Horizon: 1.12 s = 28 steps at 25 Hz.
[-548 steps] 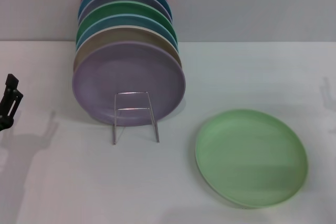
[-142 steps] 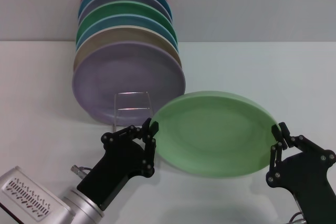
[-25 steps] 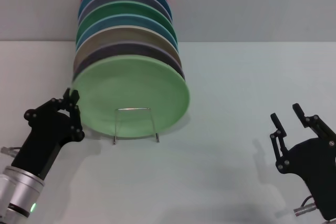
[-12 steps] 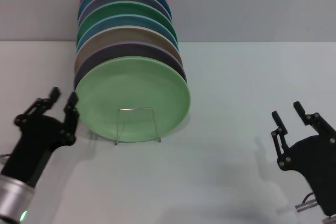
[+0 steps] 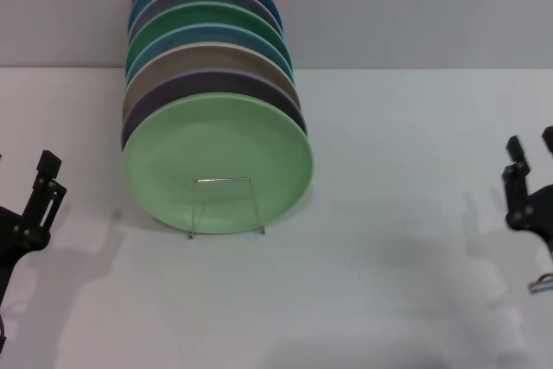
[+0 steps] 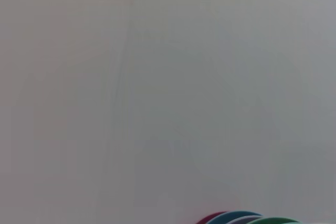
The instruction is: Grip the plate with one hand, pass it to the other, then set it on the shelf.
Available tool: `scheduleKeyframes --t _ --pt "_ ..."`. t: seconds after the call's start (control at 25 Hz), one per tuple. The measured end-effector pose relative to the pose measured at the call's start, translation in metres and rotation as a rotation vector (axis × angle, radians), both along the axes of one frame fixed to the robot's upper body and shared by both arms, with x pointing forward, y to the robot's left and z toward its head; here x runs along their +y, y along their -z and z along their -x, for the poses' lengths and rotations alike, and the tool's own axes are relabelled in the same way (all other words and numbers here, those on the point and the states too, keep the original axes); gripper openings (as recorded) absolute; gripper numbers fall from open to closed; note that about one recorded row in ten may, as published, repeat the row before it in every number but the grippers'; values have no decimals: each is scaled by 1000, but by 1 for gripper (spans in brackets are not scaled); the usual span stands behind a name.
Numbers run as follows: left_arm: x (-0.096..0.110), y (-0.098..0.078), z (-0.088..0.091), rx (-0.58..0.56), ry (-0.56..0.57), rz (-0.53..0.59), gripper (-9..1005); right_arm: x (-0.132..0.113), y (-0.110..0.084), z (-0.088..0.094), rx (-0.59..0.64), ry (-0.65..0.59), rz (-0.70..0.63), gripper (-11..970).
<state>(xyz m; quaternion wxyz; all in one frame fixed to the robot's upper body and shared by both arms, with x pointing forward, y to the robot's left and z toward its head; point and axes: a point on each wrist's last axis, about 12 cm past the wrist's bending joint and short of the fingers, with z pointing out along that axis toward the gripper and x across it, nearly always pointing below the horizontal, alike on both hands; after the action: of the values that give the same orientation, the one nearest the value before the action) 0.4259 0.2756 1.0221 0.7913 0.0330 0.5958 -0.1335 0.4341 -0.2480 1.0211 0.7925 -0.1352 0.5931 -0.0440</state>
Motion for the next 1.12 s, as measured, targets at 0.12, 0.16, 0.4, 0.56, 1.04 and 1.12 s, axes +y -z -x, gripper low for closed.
scheduleKeyframes --t 0.12,0.16,0.4,0.56,1.04,1.12 --pt "2 0 -1 6 -4 15 721 -11 0 -12 21 -5 -69 384" --pt "3 0 -2 8 -7 17 759 -14 0 -17 33 -10 -88 385" --pt "8 -1 -9 15 -48 42 852 -37 0 -42 97 -67 -196 394" --pt "12 -2 -13 13 -67 64 865 -46 -3 -48 93 -67 -225 442" --pt "7 0 -29 57 -64 54 862 -49 -5 -49 70 -13 -231 687" --pt "6 0 -30 59 -63 52 862 -49 -5 -49 70 -13 -231 686"
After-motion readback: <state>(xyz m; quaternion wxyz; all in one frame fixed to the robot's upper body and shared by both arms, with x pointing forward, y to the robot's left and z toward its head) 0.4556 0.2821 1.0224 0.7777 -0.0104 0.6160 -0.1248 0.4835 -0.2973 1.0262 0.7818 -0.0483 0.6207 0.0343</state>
